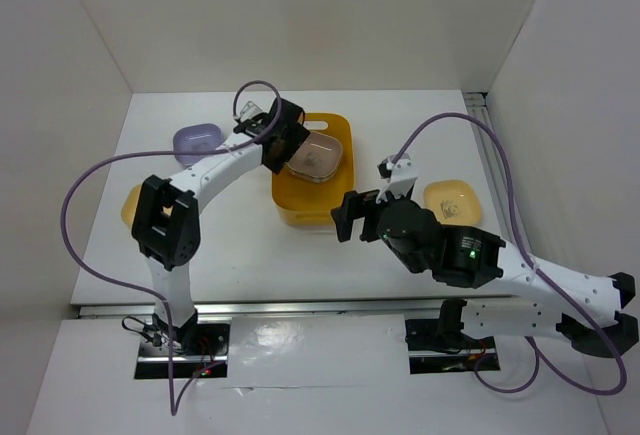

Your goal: Place the plates into the plastic bin on the countertop

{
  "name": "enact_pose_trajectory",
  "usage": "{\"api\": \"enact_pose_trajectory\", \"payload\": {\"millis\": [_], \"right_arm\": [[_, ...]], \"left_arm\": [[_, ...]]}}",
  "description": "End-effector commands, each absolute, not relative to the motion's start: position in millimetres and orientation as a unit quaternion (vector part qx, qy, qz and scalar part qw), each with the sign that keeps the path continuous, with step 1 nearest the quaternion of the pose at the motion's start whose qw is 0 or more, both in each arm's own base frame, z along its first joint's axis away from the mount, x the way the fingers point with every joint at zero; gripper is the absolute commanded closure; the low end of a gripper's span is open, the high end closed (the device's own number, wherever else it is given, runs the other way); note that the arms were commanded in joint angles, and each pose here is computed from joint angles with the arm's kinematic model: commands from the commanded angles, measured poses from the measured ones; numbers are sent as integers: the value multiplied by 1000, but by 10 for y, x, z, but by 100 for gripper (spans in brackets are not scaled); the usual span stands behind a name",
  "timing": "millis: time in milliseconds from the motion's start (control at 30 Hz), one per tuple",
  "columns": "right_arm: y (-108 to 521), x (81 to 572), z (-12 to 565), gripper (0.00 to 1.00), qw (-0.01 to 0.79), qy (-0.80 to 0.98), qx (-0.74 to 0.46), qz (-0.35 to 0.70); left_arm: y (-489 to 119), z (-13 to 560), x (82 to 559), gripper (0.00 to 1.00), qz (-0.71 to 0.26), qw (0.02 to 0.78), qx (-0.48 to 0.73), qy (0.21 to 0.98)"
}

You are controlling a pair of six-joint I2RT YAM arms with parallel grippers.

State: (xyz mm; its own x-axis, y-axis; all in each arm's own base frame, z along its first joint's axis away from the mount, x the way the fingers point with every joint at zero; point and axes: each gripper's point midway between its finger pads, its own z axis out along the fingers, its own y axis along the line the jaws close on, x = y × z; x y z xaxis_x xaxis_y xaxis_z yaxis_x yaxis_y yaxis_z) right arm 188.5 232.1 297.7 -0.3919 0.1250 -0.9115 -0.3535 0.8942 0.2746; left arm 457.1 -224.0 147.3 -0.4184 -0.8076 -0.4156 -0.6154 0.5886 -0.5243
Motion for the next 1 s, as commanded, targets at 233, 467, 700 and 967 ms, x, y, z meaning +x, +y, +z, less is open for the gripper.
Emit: {"api": "enact_pose_trajectory", "payload": {"millis": [233,467,700,967], "right_arm": [[2421,1895,2816,0,545,801,-81,236],[2611,1960,2530,0,518,810,-131,241],[2724,1947,2317,0,505,809,-148,261],[2767,1914,2142,0,489,815,-156,269]], "left_arm": [[-1097,2730,4434,0,-125,460,-429,768],[-222,2730,5034,0,-58,501,-295,812],[-208,2194,5691,0,-49,469,-143,870],[-19,1109,5751,0,22,391,-153,907]]}}
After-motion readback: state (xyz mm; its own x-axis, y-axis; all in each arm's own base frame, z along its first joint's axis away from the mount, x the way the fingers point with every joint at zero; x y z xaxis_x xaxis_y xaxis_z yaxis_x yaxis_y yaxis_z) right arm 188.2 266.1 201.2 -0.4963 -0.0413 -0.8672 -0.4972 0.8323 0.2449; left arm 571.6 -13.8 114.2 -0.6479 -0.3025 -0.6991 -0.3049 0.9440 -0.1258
